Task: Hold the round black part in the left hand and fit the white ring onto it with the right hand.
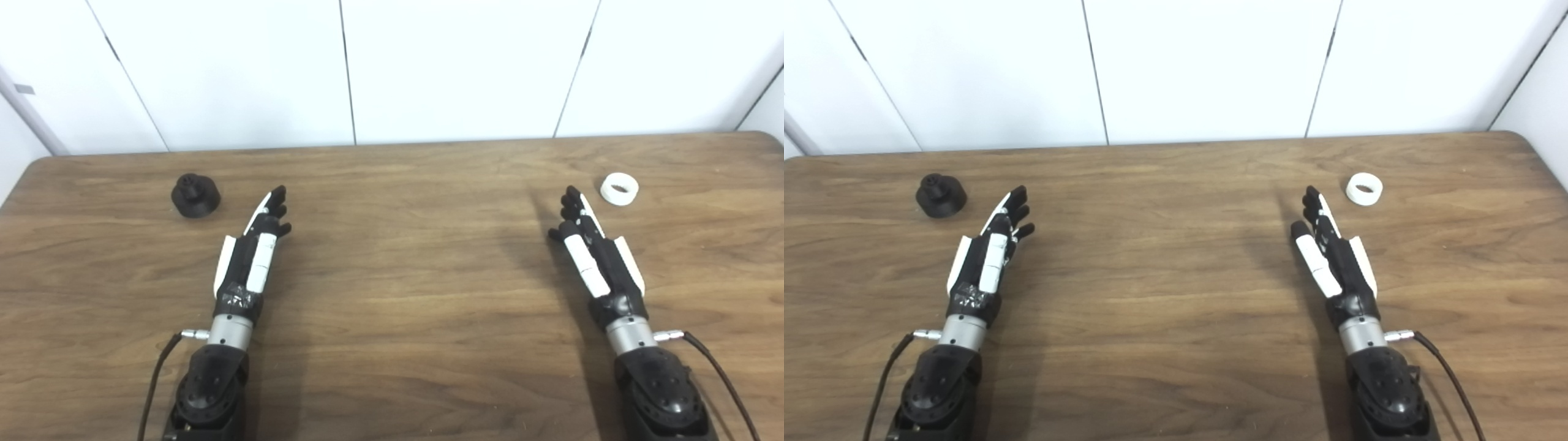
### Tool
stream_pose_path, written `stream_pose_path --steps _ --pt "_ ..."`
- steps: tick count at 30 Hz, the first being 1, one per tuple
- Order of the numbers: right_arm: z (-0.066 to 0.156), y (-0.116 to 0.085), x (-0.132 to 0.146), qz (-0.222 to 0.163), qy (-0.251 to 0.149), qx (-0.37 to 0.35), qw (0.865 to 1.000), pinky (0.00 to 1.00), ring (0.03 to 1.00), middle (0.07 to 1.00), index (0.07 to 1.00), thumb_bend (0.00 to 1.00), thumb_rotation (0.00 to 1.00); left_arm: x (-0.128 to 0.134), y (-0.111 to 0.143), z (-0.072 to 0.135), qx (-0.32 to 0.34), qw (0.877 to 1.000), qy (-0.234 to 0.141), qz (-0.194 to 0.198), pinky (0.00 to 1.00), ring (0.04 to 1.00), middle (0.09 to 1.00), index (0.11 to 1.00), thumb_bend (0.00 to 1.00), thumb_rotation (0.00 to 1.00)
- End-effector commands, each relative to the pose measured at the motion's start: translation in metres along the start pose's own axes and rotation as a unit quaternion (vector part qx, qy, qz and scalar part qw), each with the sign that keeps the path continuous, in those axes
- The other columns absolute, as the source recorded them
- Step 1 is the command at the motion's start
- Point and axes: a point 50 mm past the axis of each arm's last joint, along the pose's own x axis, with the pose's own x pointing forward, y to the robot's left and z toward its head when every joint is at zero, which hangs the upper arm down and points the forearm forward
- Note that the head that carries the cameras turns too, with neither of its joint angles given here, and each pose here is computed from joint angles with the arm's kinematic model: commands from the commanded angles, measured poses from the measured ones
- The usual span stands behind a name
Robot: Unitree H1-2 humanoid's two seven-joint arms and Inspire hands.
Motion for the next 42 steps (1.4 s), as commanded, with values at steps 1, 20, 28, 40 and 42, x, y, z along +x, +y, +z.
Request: stream_pose_path --steps 1,20,28,40,42 --pt "0.01 0.001 0.008 0.001 -0.027 0.001 1.0 0.93 0.985 0.983 0.982 0.45 0.84 0.004 0.003 0.005 0.002 1.0 -0.024 0.003 0.89 0.963 0.97 0.955 0.69 0.94" --pt "0.006 0.001 0.007 0.002 -0.025 0.006 1.0 0.91 0.98 0.984 0.986 0.44 0.83 0.006 0.009 0.005 0.072 0.997 -0.013 -0.008 0.84 0.937 0.95 0.936 0.72 0.91" --pt "0.004 -0.001 0.007 0.007 -0.024 0.007 1.0 0.92 0.984 0.987 0.991 0.41 0.83 0.009 0.029 0.014 0.222 0.974 -0.029 -0.027 0.84 0.904 0.912 0.901 0.74 0.46" --pt "0.002 -0.004 0.006 0.012 -0.017 0.002 1.0 0.93 0.992 0.996 0.999 0.38 0.83 0.014 0.07 0.03 0.345 0.921 -0.159 0.087 0.83 0.843 0.847 0.812 0.75 0.26" --pt "0.001 -0.007 0.006 0.011 -0.017 0.003 1.0 0.94 0.994 0.997 1.0 0.36 0.83 0.015 0.073 0.032 0.351 0.915 -0.174 0.099 0.85 0.864 0.864 0.818 0.74 0.25"
